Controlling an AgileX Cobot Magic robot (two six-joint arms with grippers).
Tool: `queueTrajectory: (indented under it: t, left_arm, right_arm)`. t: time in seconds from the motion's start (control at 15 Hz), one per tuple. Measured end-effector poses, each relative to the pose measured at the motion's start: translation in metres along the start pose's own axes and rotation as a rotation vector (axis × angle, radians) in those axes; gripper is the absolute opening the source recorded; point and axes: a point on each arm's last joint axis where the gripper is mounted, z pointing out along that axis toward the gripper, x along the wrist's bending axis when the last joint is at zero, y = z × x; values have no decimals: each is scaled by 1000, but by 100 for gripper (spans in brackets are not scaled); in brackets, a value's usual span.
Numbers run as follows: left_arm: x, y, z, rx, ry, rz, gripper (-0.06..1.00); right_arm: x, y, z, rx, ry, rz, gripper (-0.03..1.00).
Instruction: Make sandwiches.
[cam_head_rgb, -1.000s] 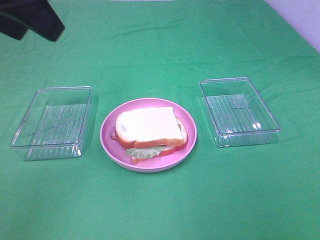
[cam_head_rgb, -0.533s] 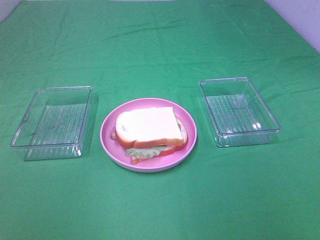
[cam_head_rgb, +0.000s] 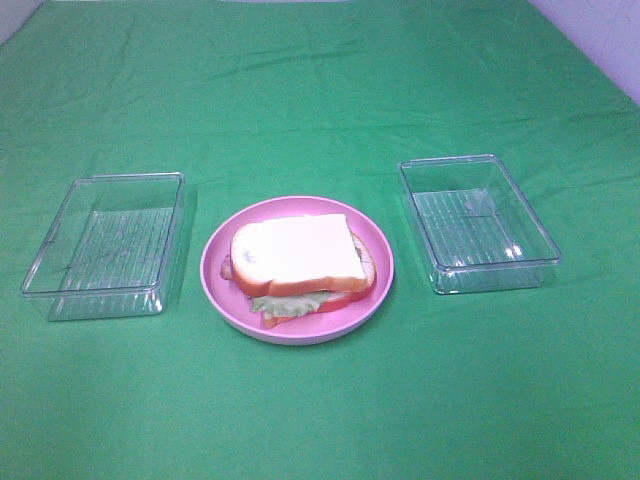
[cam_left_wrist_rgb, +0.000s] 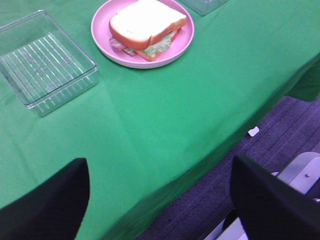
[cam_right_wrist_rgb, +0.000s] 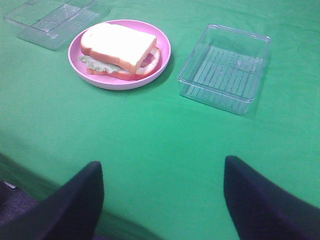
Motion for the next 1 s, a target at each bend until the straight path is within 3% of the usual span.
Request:
queueTrajectory:
  t: [0.27,1.0]
  left_arm:
    - [11,-19,25,-26,72,2,74]
    - [14,-20,25,-24,103,22,74]
  right_arm:
    - [0,0,0,0,0,0,65]
    - [0,0,0,0,0,0,65]
